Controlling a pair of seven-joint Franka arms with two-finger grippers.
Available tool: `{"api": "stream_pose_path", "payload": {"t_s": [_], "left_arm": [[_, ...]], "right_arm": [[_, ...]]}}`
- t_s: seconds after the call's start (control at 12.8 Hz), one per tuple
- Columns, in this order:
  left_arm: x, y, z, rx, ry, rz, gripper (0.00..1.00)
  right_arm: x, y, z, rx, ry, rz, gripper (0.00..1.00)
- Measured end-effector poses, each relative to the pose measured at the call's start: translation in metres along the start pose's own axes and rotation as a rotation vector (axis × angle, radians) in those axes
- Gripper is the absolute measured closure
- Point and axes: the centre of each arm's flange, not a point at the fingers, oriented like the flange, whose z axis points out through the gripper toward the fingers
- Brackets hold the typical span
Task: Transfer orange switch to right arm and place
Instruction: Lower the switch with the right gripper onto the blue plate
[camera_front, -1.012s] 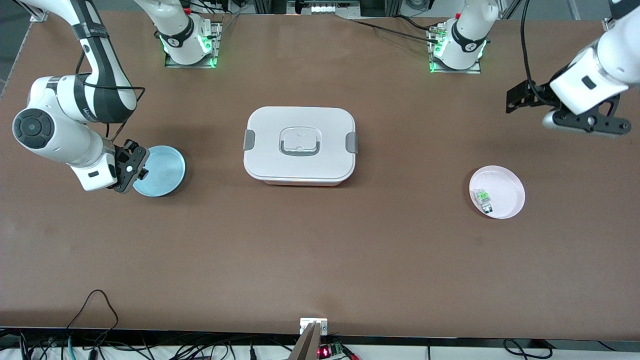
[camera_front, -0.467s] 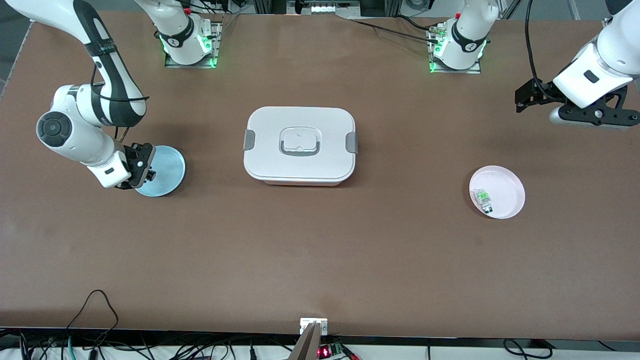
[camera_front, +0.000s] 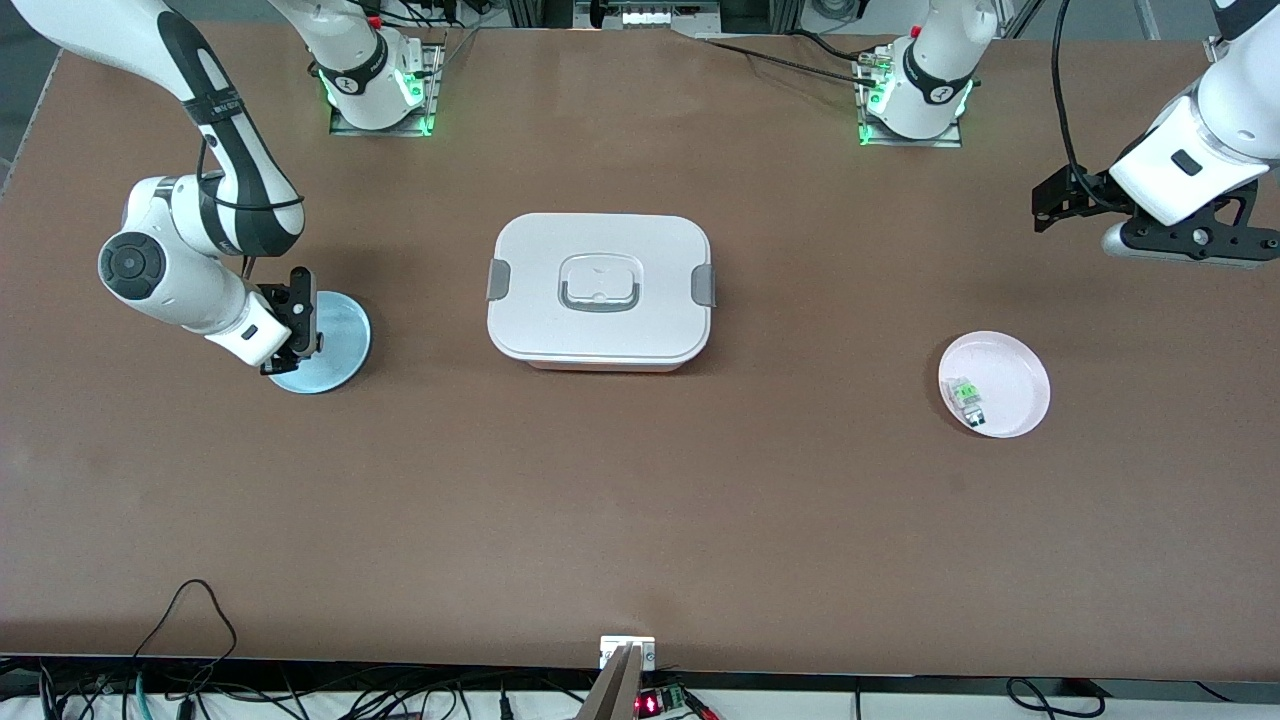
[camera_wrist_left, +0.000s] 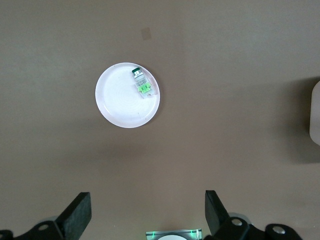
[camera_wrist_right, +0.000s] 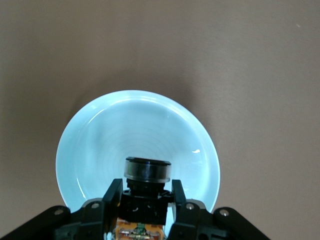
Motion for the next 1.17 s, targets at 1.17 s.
{"api": "stream_pose_path", "payload": {"t_s": [1.17], "left_arm": [[0.000,0.001,0.000,-0.002,0.000,0.002,0.00]], "right_arm": [[-0.022,-0.025,0.065,-0.034,0.039,-0.037,0.56]]}}
